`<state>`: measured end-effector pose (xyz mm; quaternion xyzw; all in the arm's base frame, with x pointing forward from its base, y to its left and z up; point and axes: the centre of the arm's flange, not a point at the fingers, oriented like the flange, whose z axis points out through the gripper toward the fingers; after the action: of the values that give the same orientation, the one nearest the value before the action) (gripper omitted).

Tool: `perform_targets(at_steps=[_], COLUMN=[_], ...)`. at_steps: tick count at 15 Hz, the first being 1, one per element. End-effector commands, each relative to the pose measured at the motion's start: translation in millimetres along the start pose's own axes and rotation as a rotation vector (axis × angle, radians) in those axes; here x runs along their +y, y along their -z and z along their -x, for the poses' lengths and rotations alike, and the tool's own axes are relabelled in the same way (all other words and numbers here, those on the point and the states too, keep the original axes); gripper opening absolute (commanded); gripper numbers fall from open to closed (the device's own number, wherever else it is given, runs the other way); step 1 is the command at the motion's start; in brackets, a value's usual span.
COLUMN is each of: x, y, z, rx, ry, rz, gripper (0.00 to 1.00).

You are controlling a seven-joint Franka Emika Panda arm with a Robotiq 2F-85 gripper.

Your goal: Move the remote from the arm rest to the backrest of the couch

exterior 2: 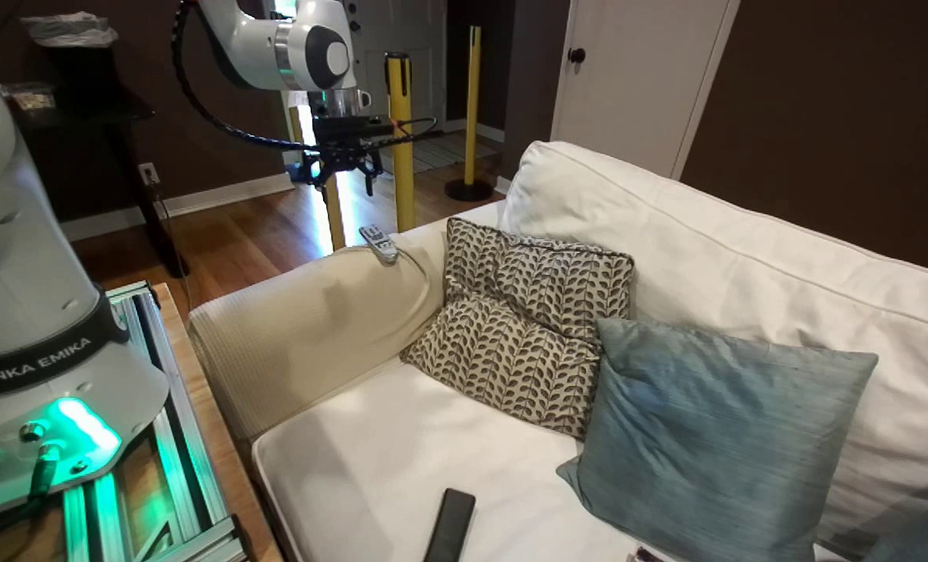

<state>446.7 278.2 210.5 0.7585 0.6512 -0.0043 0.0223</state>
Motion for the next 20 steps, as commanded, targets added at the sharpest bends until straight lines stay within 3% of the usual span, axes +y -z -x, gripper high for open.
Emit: perform_targets(at_steps=[1, 5, 13, 20], x=[0, 3, 18, 31], y=[1, -18, -56, -79], z=[-1, -2, 6, 13], rx=[0.001, 0.022, -0.006, -0.018], ry=[0.001, -0.008, -0.144, -0.015], rz=[0.002, -0.03, -0.112, 0.013], gripper=[1.0, 1.0, 1.0, 1.0])
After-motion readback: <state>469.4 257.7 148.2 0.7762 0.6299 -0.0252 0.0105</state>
